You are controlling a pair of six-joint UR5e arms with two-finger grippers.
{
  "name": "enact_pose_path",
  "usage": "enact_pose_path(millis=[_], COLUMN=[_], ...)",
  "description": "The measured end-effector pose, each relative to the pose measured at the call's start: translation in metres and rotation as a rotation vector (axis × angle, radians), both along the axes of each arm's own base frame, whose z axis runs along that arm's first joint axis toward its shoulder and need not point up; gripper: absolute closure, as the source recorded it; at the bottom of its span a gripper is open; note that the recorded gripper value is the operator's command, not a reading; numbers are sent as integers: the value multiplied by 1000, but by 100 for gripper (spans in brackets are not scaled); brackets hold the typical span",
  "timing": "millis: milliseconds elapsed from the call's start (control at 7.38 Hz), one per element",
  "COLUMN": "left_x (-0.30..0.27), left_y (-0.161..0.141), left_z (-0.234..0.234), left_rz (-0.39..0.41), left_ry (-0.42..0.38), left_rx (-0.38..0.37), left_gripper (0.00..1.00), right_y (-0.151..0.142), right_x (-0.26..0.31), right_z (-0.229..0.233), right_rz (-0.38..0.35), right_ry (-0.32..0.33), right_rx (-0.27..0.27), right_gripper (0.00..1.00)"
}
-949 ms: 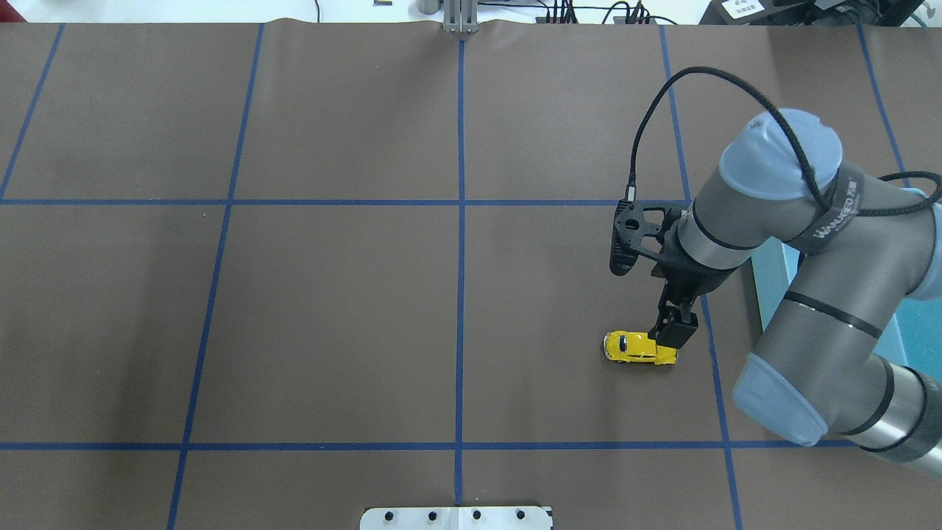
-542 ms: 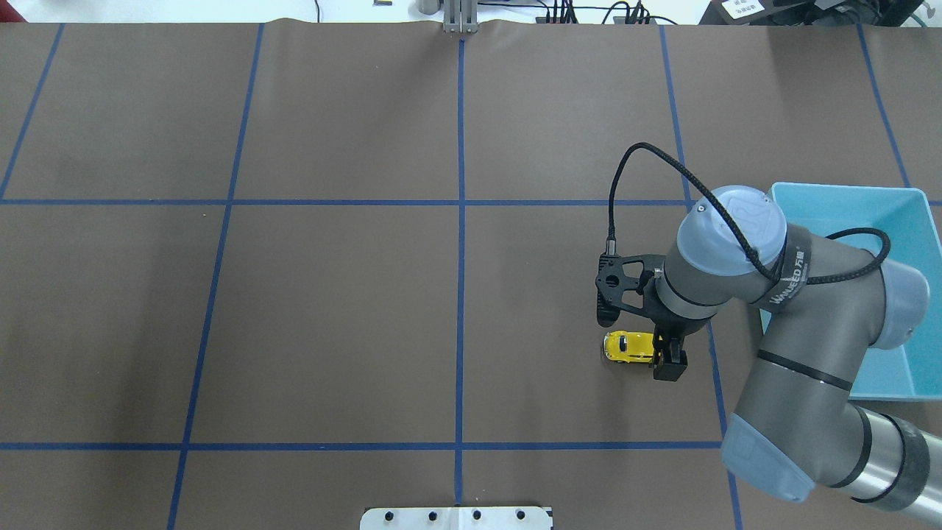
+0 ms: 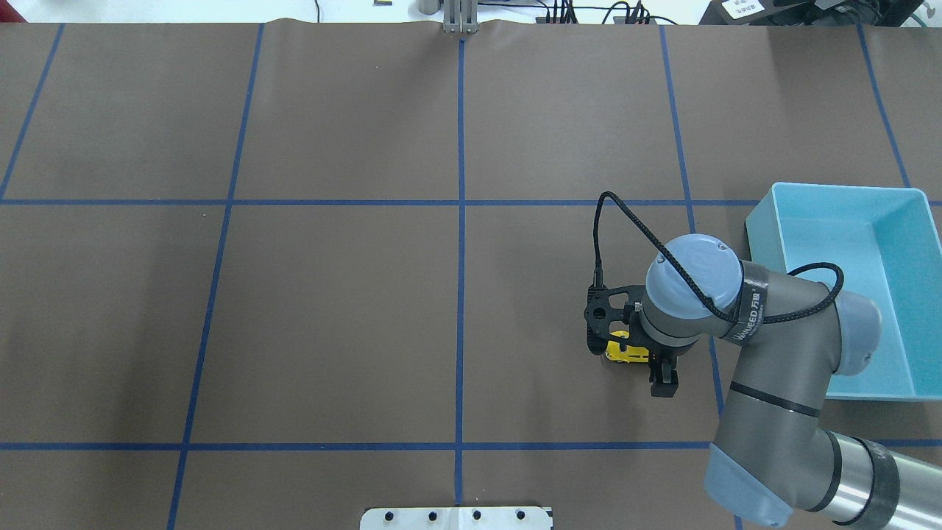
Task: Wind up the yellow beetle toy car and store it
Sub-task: 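Lower the right gripper and grasp the yellow car, then lift the car with the right gripper and carry it into the blue bin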
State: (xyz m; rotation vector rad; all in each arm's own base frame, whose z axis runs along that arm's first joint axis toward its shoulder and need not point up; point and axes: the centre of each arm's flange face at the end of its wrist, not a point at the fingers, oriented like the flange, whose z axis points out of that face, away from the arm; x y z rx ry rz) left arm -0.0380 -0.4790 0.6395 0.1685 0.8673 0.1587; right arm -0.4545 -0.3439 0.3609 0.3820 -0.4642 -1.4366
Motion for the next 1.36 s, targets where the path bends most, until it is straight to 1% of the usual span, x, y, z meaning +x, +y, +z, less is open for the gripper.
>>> enact_pose_path(millis=[407,542,678,949,1085,1220,1356], left_x=[0,0,-1,-1,-1,-1,-1], left_y=[0,0,0,0,0,0,0], left_z=[-1,-1,-1,-1,-1,-1,-1], left_rz=[-1,-1,-1,-1,-1,-1,-1], left_ry=[0,0,0,0,0,0,0], left_rx=[1,1,1,2,2,2,2], left_gripper=[0,0,0,0,0,0,0], right_y=[-1,-3,-5,-8,-10,-12,-15], right_x=[-8,-10,-14,-19,-19,-17,-14], right_z=[14,18,21,24,23,22,20], right_rz=[4,8,10,9,9,12,18], right_ry=[40,52,62,70,69,66,61], right_rx=[16,22,24,26,29,31,32], right_gripper=[1,3,16,60,76,76,82])
